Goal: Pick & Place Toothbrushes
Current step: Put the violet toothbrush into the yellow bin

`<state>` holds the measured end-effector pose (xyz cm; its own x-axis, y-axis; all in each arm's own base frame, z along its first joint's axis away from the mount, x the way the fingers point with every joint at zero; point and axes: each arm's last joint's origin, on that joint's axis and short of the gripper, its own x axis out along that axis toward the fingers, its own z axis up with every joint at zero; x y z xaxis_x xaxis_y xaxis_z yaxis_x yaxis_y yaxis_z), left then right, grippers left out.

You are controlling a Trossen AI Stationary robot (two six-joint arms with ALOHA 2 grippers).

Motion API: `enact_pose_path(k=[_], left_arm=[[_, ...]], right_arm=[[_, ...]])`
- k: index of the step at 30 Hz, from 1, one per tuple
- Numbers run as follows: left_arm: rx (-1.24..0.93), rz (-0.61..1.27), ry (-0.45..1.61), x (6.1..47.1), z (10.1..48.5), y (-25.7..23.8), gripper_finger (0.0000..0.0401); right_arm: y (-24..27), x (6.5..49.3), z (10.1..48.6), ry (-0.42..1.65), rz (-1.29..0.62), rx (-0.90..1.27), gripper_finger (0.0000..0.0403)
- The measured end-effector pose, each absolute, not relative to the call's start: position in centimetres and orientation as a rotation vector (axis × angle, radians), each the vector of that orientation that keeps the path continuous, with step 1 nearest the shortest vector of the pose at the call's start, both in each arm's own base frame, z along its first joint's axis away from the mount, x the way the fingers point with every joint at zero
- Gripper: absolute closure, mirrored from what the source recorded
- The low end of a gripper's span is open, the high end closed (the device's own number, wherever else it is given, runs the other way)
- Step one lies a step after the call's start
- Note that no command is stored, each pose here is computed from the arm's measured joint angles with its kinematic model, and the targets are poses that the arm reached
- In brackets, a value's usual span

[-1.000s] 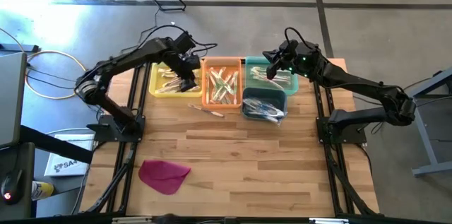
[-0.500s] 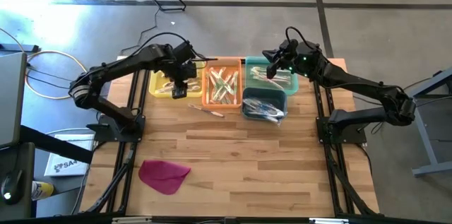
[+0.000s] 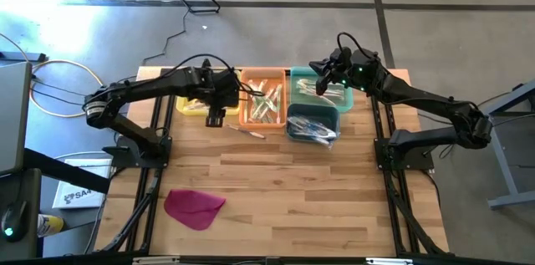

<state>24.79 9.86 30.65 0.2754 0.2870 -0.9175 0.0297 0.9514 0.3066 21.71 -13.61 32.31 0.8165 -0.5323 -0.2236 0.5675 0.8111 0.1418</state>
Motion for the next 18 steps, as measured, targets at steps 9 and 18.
enact_pose_path(k=[9, 18], left_arm=[[0.258, 0.119, 1.262, 25.06, 30.17, 9.38, 0.0208], [0.243, 0.158, 1.196, 25.61, 30.42, 9.58, 0.0208]], right_arm=[[-13.61, 21.71, 32.29, 0.186, -0.589, 0.185, 0.04], [-13.6, 21.69, 32.22, 0.193, -0.589, 0.187, 0.04]])
